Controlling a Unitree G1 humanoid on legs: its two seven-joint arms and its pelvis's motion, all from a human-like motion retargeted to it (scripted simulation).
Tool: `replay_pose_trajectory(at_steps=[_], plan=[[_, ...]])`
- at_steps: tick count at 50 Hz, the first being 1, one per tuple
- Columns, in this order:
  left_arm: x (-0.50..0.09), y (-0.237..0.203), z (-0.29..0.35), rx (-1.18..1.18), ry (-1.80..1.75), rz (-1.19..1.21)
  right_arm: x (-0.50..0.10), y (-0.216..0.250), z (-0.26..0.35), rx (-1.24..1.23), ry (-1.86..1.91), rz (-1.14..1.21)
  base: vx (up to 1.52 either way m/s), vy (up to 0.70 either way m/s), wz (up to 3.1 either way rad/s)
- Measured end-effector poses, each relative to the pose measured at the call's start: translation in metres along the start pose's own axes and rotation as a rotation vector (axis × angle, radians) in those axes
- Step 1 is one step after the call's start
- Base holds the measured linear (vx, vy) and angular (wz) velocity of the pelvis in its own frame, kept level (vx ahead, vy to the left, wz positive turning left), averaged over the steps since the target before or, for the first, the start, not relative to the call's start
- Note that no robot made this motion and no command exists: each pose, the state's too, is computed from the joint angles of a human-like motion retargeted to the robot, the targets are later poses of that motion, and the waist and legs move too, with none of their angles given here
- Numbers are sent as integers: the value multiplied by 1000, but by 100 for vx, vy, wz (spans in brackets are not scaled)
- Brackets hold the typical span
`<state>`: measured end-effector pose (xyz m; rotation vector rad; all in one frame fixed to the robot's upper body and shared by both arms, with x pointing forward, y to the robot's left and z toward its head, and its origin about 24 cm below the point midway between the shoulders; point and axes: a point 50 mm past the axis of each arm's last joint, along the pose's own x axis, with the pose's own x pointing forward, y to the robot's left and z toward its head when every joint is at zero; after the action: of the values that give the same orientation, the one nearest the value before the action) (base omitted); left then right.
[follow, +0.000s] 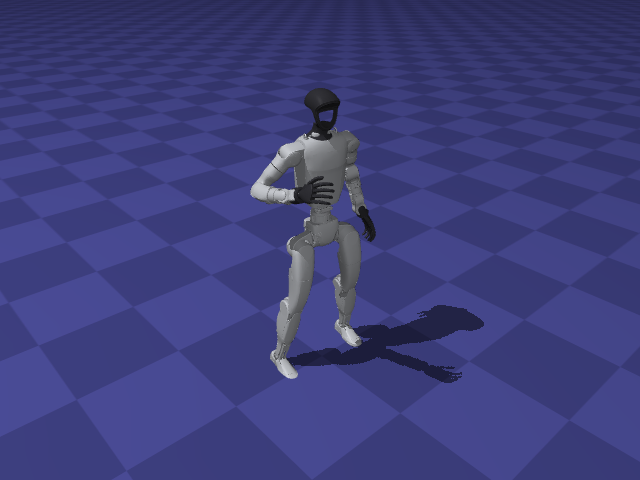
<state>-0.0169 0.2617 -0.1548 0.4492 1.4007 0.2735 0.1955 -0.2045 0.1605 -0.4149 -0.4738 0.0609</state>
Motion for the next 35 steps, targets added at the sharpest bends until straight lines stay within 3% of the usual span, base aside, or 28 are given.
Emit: replay_pose_trajectory(at_steps=[18, 35], plan=[[10, 28, 61, -110, -147, 95, 2, 15, -9, 121, 57, 65, -1, 0, -14], [3, -3, 20, -36, -42, 10, 27, 27, -34, 298, 115, -33, 0, 0, 20]])
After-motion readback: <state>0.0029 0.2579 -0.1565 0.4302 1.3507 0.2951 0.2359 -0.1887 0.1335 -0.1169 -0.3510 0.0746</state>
